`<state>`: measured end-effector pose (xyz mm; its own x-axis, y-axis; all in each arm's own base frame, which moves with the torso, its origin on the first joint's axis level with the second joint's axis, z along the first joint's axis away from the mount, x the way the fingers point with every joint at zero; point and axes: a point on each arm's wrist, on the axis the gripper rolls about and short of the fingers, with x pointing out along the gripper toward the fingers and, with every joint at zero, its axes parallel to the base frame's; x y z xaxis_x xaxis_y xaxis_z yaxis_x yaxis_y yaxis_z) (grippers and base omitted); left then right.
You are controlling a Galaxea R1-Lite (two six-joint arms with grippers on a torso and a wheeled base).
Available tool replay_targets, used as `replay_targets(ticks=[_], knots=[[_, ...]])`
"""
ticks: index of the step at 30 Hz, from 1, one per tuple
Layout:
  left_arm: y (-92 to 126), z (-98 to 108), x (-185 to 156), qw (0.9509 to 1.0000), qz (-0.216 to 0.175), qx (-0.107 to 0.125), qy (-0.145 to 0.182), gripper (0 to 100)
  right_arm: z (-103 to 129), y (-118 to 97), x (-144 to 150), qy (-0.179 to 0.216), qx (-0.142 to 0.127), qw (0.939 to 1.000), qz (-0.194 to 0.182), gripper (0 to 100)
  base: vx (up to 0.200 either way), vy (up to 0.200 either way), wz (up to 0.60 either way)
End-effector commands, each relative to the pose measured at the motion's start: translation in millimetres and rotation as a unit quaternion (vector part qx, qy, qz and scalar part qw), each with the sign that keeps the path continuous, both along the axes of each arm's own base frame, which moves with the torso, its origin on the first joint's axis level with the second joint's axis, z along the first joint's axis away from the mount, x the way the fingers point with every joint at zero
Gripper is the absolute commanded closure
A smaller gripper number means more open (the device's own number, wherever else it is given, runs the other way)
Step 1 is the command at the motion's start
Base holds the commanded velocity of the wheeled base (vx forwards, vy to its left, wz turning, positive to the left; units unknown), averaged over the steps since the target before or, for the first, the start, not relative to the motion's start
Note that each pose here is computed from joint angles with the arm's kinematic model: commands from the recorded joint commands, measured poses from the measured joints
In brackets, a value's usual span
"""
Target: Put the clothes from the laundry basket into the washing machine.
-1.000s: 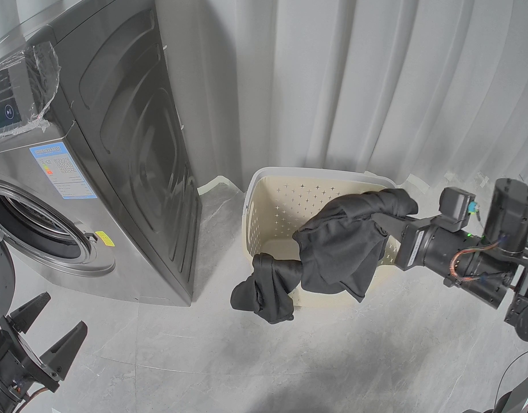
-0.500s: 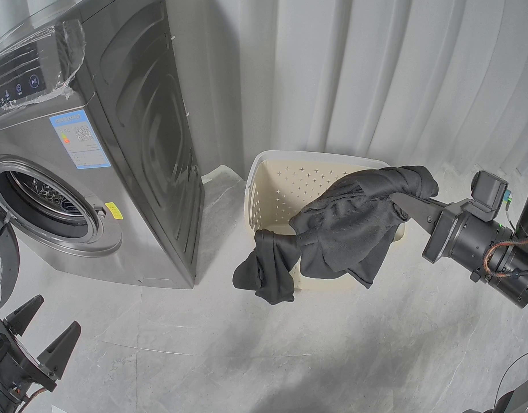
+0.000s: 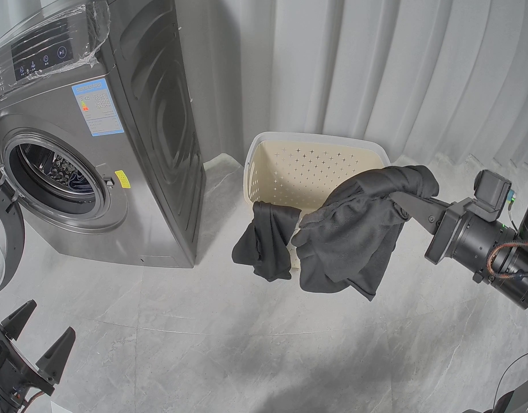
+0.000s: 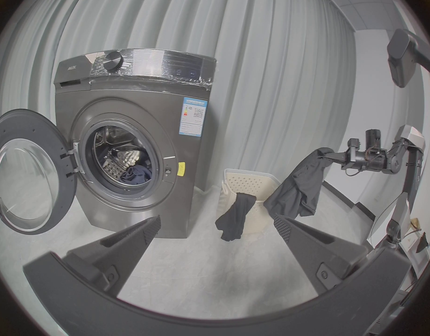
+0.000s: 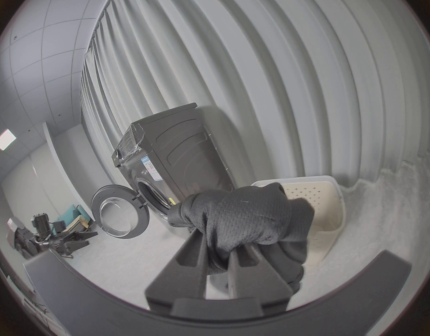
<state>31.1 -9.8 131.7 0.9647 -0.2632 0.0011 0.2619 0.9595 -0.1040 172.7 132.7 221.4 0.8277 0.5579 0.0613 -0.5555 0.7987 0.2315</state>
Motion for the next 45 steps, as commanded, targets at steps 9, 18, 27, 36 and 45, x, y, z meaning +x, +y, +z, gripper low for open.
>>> replay_targets(ticks=[9,18,27,36,45], knots=[[2.5,-5.3,-6.5,0.9999,-0.004,-0.007,-0.007,0,-1.1,0.5,1.1,0.002,-0.001,1.0000,-0.001,100,0.000,0.200,0.00],[2.5,-5.3,-6.5,0.9999,-0.005,-0.008,-0.007,0,-1.5,1.5,0.7,0.003,-0.001,1.0000,0.002,100,0.000,0.200,0.00],[2.5,-5.6,-6.7,0.9999,-0.006,-0.016,-0.004,0,-1.4,1.8,1.1,0.003,-0.001,1.0000,0.002,100,0.000,0.200,0.00],[2.7,-5.7,-7.6,0.9998,-0.010,-0.016,-0.006,0,-0.4,1.9,1.2,0.001,0.000,1.0000,0.002,100,0.000,0.200,0.00],[2.7,-5.7,-7.6,0.9998,-0.010,-0.017,-0.006,0,-0.1,1.7,1.0,0.001,0.001,1.0000,0.002,100,0.000,0.200,0.00]])
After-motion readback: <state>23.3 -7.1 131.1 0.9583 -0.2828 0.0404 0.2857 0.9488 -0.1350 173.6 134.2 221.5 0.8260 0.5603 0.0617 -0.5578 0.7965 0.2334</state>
